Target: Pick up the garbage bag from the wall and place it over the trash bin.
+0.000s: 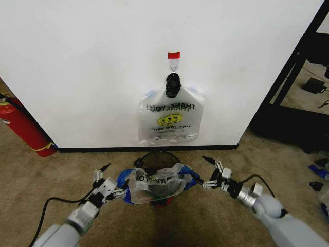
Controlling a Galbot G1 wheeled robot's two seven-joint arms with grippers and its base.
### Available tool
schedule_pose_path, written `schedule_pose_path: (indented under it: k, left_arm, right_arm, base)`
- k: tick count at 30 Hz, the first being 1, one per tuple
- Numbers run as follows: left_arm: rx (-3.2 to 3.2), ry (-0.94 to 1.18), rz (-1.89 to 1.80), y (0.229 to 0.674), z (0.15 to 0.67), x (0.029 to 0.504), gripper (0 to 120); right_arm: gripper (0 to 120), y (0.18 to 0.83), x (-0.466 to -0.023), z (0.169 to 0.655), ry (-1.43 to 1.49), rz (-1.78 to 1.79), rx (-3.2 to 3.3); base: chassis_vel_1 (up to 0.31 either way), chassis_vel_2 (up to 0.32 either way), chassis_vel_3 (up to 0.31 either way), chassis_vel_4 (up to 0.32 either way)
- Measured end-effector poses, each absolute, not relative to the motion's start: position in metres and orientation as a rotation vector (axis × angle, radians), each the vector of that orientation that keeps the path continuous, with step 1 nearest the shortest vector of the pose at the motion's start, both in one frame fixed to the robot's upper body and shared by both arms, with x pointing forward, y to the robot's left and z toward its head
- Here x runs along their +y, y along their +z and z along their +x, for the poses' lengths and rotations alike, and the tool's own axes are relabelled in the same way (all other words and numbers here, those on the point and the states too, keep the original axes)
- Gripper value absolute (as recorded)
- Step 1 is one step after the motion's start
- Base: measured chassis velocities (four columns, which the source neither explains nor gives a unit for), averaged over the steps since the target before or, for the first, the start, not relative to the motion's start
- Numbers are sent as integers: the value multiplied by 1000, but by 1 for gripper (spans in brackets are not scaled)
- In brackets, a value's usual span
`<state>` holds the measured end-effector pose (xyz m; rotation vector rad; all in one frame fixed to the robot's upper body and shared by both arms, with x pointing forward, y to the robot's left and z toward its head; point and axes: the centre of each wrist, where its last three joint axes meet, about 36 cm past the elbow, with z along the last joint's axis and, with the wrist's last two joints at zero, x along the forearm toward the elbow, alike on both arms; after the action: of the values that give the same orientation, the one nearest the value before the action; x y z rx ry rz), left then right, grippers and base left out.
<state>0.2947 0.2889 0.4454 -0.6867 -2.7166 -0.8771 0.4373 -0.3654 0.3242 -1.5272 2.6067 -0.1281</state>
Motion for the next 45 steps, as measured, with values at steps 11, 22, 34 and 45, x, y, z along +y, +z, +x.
schedule_pose_path:
  k: [11,22,34,45]
  left_arm:
    - [-2561,-1087,-813,444,337,313,100]
    - [-2482,-1096,-705,434,360,309,84]
    - [-2499,-1076,-736,426,363,296,39]
    - [-2546,-1061,-771,419,366,297,4]
  right_arm:
    - [100,361,-376,504,-403,-1830,2506]
    - [91,359,-333,542,-550,-1937,2407]
    - [49,366,-326,555,-581,-1993,2351]
    - [11,355,-324,550,-551,-1975,2362]
  base:
    - [0,0,0,0]
    - [0,0,0,0]
    - [0,0,0,0]
    - [0,0,0,0]
